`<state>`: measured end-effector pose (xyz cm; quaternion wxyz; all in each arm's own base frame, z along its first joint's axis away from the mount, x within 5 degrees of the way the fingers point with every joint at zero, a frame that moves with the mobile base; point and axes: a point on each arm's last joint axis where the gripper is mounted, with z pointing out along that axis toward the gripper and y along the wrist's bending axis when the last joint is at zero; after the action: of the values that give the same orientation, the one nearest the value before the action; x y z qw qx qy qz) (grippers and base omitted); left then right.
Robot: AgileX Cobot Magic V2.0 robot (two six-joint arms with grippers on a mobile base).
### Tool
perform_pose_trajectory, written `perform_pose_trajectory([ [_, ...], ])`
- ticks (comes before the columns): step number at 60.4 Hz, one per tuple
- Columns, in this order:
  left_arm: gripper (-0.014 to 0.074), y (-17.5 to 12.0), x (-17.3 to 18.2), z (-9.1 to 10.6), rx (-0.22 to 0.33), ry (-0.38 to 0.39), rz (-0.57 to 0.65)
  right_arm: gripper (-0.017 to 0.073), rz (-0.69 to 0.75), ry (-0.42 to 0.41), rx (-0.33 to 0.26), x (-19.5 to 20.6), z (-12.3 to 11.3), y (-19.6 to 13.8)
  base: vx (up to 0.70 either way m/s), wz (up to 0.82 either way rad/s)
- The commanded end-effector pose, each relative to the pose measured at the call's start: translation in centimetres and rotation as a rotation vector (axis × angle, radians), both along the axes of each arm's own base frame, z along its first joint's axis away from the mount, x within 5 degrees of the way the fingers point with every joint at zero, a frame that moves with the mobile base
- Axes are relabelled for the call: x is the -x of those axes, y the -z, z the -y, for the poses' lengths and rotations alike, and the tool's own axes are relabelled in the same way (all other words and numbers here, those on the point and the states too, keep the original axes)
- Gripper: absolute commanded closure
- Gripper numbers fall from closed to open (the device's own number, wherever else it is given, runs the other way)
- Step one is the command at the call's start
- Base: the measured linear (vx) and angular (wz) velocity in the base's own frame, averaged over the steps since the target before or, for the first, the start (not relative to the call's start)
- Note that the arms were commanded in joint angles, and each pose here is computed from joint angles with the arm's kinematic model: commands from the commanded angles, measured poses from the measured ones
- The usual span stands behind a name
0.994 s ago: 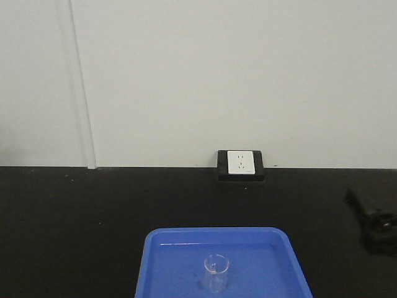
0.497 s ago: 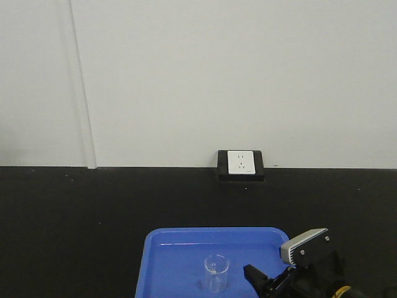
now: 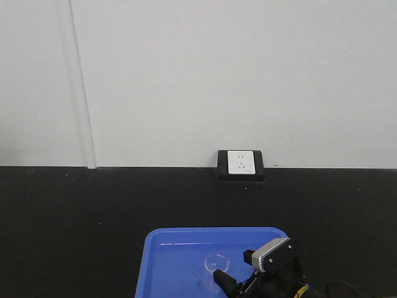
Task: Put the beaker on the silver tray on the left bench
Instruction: 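Lower the right gripper around the clear beaker in the blue tray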
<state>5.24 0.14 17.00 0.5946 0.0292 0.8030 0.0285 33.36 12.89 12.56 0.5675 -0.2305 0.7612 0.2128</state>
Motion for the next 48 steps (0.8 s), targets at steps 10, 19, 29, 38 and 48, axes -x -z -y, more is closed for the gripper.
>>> perform_pose_trajectory([
  [10, 0.0592, 0.0, -0.2, 0.1, 0.005, 0.01, 0.062, 0.0002, 0.062, -0.048, -0.077, -2.4, -1.2, -0.5, 0.0, 0.0],
  [19, 0.0592, 0.0, -0.2, 0.1, 0.005, 0.01, 0.062, 0.0002, 0.052, -0.087, -0.091, -3.7, -1.9, 0.3, 0.0, 0.0],
  [29, 0.0592, 0.0, -0.2, 0.1, 0.005, 0.01, 0.062, 0.0002, 0.068, -0.095, -0.101, -5.4, -2.5, 0.9, 0.0, 0.0],
  [38, 0.0592, 0.0, -0.2, 0.1, 0.005, 0.01, 0.062, 0.0006, 0.072, -0.131, -0.133, -6.5, -3.2, 1.3, 0.0, 0.0],
  [48, 0.0592, 0.0, -0.2, 0.1, 0.005, 0.01, 0.062, 0.0167, 0.084, -0.135, -0.15, -6.8, -3.6, 1.2, 0.0, 0.0],
])
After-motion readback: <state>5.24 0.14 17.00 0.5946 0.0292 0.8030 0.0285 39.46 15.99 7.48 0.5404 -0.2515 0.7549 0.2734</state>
